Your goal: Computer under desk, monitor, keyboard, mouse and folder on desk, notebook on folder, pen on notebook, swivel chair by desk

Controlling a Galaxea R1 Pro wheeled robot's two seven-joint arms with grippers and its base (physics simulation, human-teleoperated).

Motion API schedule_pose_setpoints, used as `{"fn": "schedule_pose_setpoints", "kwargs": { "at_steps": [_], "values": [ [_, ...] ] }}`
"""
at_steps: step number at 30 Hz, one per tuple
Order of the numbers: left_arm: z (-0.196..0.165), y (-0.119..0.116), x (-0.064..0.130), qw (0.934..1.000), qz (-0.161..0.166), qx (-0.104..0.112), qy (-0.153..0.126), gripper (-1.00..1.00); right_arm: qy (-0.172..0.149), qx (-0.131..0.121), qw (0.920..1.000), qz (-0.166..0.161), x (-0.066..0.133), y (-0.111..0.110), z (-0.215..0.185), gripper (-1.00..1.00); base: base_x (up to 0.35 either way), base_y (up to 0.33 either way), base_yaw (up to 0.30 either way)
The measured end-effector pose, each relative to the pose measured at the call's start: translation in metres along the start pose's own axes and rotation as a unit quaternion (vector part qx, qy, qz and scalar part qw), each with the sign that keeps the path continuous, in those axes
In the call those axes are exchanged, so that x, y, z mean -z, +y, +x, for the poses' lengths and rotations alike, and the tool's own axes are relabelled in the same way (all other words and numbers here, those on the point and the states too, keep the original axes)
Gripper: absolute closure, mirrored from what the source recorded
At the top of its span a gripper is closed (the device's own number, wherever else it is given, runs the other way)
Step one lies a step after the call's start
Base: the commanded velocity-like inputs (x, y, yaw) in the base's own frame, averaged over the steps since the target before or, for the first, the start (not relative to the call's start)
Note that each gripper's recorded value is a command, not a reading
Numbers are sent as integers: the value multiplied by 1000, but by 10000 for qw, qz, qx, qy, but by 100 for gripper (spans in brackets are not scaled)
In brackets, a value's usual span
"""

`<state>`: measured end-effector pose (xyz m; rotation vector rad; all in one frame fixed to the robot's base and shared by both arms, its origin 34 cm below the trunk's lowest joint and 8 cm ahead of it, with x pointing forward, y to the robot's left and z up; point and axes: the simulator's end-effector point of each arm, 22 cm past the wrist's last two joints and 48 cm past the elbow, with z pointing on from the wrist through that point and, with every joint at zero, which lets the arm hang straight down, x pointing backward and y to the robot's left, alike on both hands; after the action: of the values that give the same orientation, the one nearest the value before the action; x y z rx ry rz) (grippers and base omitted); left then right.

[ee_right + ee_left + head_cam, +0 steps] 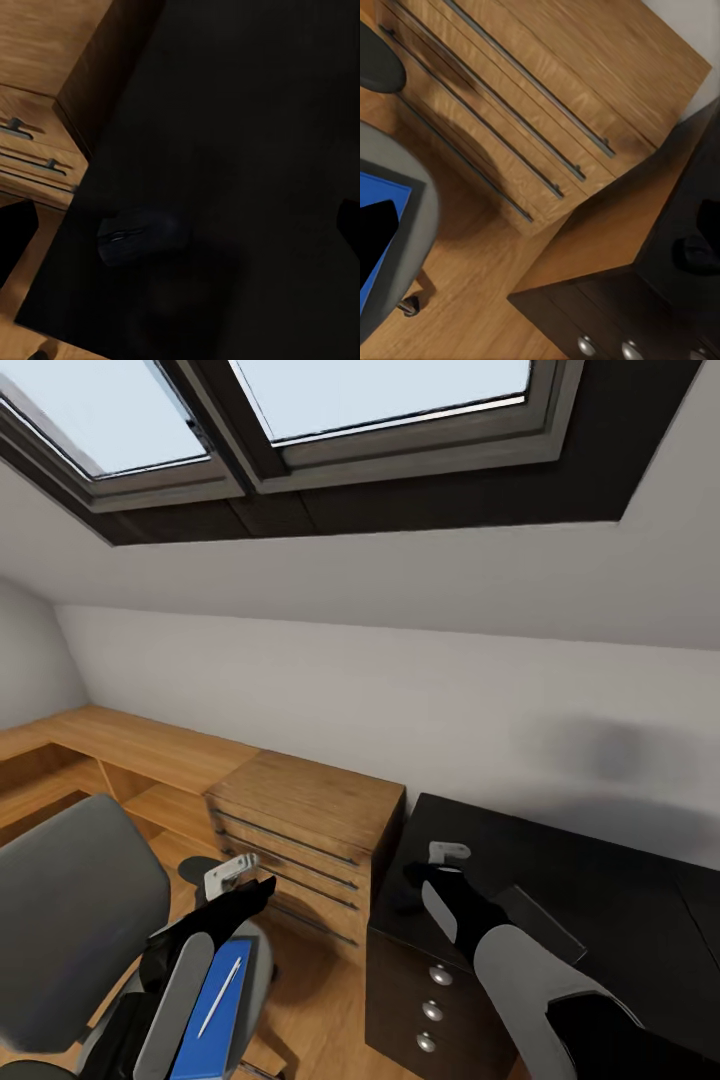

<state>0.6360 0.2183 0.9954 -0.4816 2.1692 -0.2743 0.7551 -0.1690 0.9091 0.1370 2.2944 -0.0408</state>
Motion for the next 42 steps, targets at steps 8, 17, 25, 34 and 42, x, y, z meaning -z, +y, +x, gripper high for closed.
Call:
{"fn": "schedule_pose_setpoints", "kwargs": {
  "at_steps": [8, 17, 25, 34, 42],
  "values": [
    [4, 3, -6, 10000, -11, -1, 11, -100, -102, -22, 9999, 36, -7, -5, -2, -100, 0, 0, 0],
    [10, 6, -14, 10000, -22, 7, 36, -100, -119, -5, 9999, 48, -15, -6, 1, -100, 0, 0, 0],
    [15, 9, -20, 10000, -29, 11, 48, -100, -117, -50, 9999, 37, -21, -6, 2, -100, 0, 0, 0],
    [20, 12, -28, 10000, -40, 14, 53, -100, -114, -51, 9999, 35, -29, -6, 7, -100, 0, 0, 0],
    [25, 15, -35, 10000, -50, 11, 54, -100, -113, -52, 9999, 35, -36, -6, 12, -100, 0, 0, 0]
  ]
}}
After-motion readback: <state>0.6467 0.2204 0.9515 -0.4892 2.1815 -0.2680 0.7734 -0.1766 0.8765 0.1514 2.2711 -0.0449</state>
